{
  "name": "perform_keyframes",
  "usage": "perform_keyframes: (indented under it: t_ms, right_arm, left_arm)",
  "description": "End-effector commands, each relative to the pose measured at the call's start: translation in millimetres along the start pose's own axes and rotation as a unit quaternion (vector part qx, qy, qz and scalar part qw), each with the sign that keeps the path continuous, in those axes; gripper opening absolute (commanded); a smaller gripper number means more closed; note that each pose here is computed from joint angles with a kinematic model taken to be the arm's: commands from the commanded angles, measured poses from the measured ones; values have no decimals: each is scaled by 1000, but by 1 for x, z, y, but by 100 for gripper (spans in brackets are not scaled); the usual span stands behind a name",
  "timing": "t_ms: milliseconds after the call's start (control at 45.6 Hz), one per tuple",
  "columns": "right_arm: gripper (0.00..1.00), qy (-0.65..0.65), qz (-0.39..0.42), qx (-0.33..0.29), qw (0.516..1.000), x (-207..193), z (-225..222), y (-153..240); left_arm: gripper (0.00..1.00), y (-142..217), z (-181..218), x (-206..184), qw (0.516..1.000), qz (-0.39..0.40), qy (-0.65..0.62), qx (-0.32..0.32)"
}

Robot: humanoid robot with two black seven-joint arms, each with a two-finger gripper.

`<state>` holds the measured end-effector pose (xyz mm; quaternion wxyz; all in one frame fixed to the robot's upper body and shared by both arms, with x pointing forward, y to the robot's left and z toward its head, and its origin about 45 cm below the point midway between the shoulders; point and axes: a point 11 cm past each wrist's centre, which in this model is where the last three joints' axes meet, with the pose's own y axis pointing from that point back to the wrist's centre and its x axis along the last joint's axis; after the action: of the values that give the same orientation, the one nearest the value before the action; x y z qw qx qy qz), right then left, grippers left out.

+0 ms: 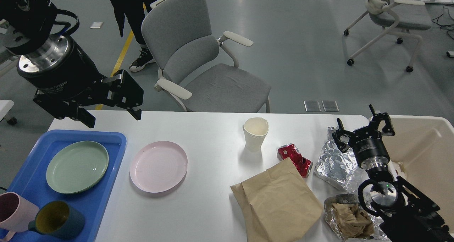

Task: Tidy desktop
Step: 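Lift the left gripper up from the blue tray, then lower the left gripper to the pink plate rim and grasp it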

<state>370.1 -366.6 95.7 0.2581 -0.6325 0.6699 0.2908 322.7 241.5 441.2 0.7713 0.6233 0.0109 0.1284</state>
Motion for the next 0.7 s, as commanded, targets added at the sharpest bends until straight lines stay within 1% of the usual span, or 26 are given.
perform_keyframes:
  t_ms: [0, 131, 241, 263, 329, 460, 548, 635, 679]
  right_arm:
    - [100, 0, 0, 0, 1000, 0, 0, 0]
    - [100, 0, 1, 0, 1000, 0, 0, 0]
    - [100, 0, 0, 0, 1000, 0, 0, 0]
    - [100, 0, 0, 0, 1000, 0, 0, 0]
    - [100, 0, 0, 0, 1000, 0, 0, 0]
    - [100, 0, 0, -1, 1000, 0, 0, 0]
    - [100, 0, 0, 0, 1000, 0, 0, 0]
    - [100, 0, 0, 0, 1000, 0, 0, 0]
    - [100, 0, 0, -1, 1000, 0, 0, 0]
  left_arm:
    - [96, -9, -11, 0, 1000, -8, 19, -1]
    - [96, -32, -40, -1, 998, -31, 61, -7]
    - [96, -56, -67, 1, 994, -23, 103, -23]
    - [95, -73, -83, 2, 992, -10, 124, -20]
    - [92, -93, -99, 2, 988, 12, 155, -18]
    - [89, -142, -135, -7, 964, 51, 262, -12]
    - [89, -173, -150, -12, 948, 77, 310, 1]
    - [90, -214, -155, -20, 941, 74, 327, 33]
    - [90, -235, -154, -23, 938, 69, 338, 33]
